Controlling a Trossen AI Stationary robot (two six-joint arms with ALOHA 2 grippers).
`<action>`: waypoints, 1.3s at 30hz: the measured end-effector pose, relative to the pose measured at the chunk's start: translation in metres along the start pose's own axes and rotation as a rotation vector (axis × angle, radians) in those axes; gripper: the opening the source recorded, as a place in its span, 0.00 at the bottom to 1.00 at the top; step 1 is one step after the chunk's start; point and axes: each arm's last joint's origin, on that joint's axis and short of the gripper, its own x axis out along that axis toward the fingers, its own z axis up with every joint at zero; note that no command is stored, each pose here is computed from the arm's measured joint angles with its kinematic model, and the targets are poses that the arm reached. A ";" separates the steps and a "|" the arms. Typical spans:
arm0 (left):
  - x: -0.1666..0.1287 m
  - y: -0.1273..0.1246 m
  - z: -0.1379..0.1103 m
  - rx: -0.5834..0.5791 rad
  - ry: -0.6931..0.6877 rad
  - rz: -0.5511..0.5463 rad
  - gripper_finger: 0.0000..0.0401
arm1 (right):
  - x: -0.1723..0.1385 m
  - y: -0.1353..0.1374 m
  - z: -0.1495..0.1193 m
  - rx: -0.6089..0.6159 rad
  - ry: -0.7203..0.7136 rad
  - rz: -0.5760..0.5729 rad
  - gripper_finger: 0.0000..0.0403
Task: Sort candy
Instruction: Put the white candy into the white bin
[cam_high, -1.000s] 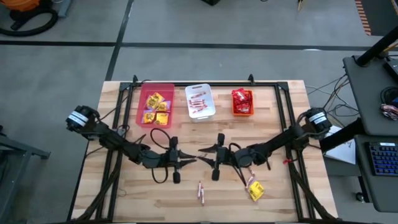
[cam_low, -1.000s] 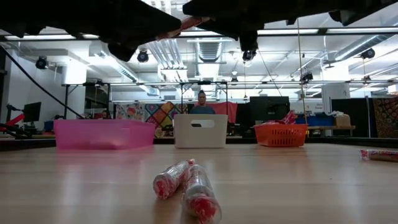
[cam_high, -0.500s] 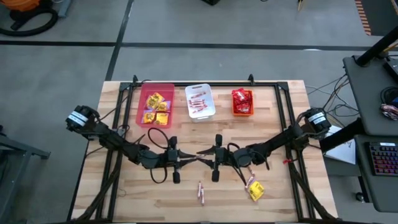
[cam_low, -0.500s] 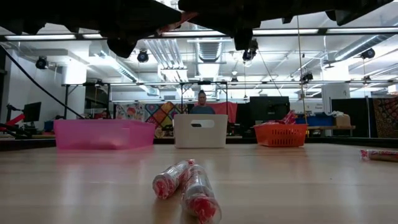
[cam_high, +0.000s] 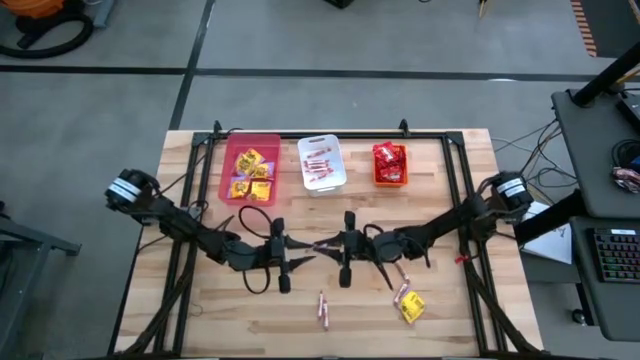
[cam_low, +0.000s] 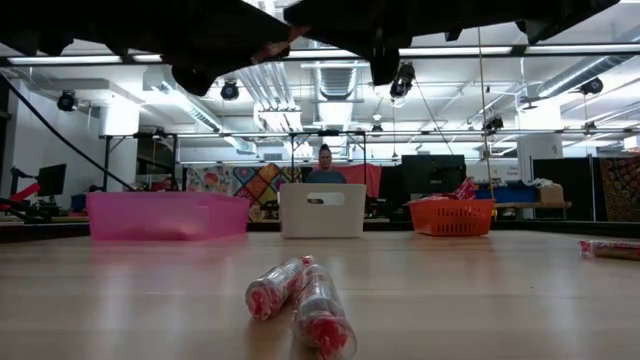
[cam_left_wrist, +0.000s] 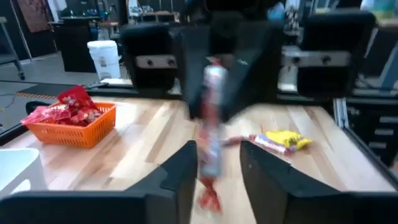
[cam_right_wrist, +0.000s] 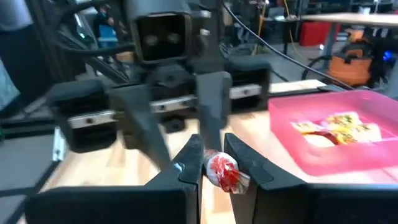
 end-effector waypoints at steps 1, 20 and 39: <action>-0.001 0.000 0.000 0.005 0.012 0.003 0.28 | 0.001 -0.005 0.001 -0.004 0.014 -0.010 0.09; -0.057 0.045 0.036 0.137 0.263 0.152 0.41 | 0.048 -0.254 0.047 0.055 0.457 -0.469 0.12; -0.073 0.060 0.030 0.094 0.315 0.238 0.41 | 0.085 -0.308 0.021 0.213 0.635 -0.372 0.45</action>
